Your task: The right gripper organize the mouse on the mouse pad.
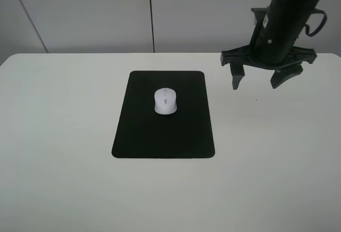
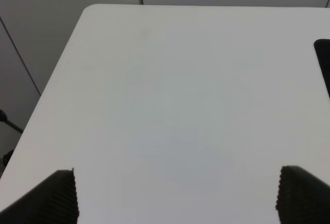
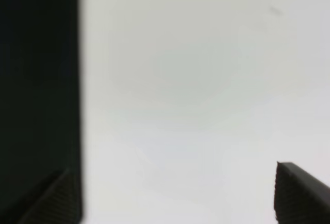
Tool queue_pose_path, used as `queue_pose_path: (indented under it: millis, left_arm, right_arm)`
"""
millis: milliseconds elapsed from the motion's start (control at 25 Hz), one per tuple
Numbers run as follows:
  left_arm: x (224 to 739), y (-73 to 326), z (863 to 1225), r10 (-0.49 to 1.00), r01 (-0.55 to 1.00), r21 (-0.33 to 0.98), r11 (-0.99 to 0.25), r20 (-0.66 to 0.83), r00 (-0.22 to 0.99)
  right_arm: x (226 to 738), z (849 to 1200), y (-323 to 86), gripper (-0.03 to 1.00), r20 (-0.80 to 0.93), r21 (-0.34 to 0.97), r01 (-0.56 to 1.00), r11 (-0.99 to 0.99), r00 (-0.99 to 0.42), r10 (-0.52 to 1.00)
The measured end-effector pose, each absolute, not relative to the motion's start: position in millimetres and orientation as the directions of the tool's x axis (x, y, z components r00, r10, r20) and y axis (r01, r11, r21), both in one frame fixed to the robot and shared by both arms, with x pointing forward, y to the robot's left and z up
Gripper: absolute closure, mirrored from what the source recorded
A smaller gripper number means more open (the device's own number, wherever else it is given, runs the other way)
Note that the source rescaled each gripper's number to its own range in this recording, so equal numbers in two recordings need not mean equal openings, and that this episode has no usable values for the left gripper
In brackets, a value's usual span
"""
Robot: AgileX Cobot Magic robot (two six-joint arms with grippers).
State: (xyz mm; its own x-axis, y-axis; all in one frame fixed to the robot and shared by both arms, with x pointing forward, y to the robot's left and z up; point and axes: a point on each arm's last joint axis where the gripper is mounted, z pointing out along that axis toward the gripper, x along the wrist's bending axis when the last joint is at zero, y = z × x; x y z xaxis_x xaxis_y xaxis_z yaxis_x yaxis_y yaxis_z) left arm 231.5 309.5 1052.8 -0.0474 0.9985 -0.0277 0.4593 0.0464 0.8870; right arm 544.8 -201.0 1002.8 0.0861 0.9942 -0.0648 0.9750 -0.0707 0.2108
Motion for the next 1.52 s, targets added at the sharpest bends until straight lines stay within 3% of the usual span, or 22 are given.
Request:
queue_pose_path:
  millis: [240,720,960,1200,1520]
  left_arm:
    - [232,310,1053,0.998,0.459,0.887,0.046,-0.028,-0.047]
    - [232,310,1053,0.998,0.459,0.887,0.046,-0.028,-0.047]
    - [232,310,1053,0.998,0.459,0.887,0.046,-0.028,-0.047]
    - [232,310,1053,0.998,0.459,0.887,0.046,-0.028,-0.047]
    - [232,310,1053,0.998,0.459,0.887,0.046,-0.028,-0.047]
  right_arm:
    - [499,1035,-244,0.28,-0.039,0.292,0.947,-0.134,0.152,0.988]
    - [378,1101,-270,0.28,0.091,0.582,0.803,-0.13,0.095,0.991]
    - [328,1110,-286,0.28,0.089,0.667,0.74,-0.093,0.045,0.995]
    - [284,1116,-296,0.28,0.069,0.771,0.637,0.005,-0.091,0.993]
    - [240,1102,-302,0.28,-0.003,0.861,0.492,0.131,-0.253,0.968]
